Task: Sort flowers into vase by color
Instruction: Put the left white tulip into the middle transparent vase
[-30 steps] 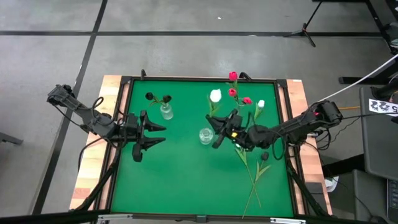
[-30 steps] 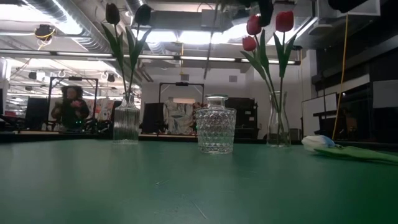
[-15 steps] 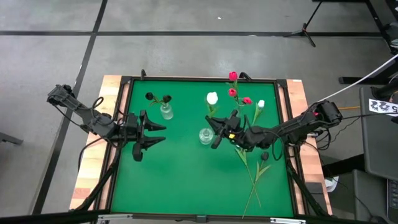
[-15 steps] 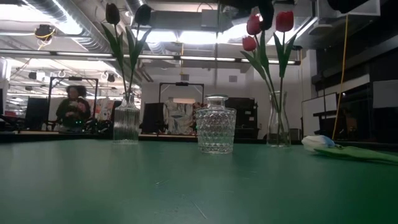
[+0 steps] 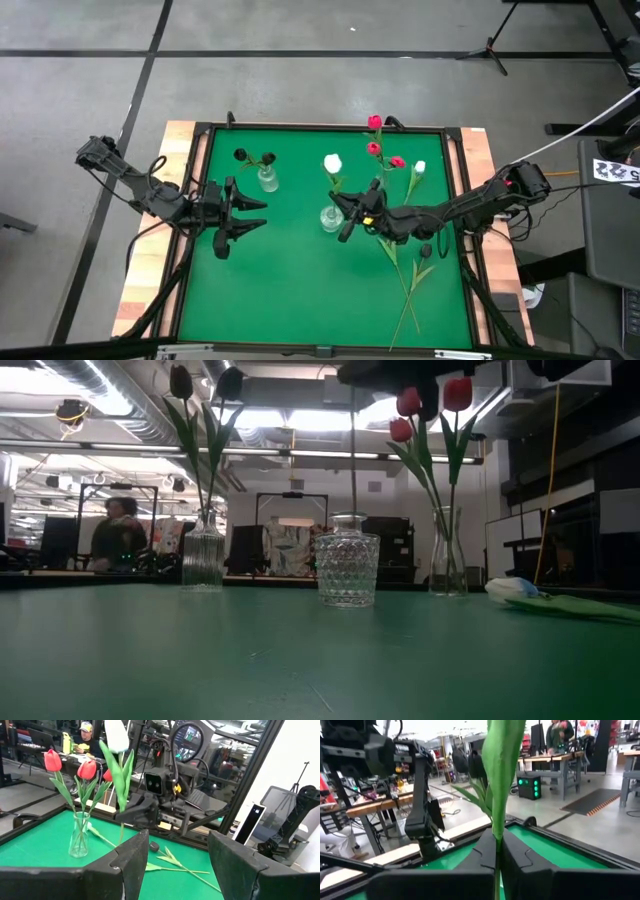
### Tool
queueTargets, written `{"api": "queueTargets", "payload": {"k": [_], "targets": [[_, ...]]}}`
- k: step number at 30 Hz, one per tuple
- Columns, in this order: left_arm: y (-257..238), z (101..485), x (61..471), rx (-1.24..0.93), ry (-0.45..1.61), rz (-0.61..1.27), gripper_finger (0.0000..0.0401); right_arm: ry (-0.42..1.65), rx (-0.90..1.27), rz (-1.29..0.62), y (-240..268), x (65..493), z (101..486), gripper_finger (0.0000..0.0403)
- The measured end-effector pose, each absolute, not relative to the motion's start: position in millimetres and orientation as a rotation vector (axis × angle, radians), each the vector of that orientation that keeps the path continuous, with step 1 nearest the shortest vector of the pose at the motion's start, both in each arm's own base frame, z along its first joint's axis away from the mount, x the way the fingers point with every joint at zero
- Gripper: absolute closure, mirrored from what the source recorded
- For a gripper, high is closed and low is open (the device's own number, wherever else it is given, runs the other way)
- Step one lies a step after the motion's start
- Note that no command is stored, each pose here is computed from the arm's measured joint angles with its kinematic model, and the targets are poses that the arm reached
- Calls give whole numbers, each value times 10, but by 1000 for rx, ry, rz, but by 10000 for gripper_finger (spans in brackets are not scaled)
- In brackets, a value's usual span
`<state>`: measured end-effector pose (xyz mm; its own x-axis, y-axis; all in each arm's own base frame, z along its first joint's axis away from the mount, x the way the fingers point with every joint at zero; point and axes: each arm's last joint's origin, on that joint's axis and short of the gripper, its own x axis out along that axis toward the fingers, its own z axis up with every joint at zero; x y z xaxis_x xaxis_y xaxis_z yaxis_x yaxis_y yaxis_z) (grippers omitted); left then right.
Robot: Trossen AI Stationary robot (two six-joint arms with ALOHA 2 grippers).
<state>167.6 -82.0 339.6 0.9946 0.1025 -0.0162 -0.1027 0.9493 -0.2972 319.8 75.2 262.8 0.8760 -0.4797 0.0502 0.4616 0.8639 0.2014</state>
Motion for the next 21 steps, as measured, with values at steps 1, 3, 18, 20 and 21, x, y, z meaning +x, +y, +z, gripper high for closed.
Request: {"api": "queueTargets", "payload": {"k": [1,3,18,20,21], "targets": [[-820,3396,1676,-302,1,104,201,-92,182,-495,753,3199,2620,401],[-820,3396,1676,-300,1,104,201,-77,174,-498,752,3199,2604,400],[-816,3388,1675,-288,7,118,201,-91,240,-584,694,3064,2321,388],[-816,3384,1675,-286,10,119,201,-82,234,-584,691,3056,2297,371],[-816,3381,1675,-284,12,120,201,-81,234,-581,688,3057,2296,361]]}}
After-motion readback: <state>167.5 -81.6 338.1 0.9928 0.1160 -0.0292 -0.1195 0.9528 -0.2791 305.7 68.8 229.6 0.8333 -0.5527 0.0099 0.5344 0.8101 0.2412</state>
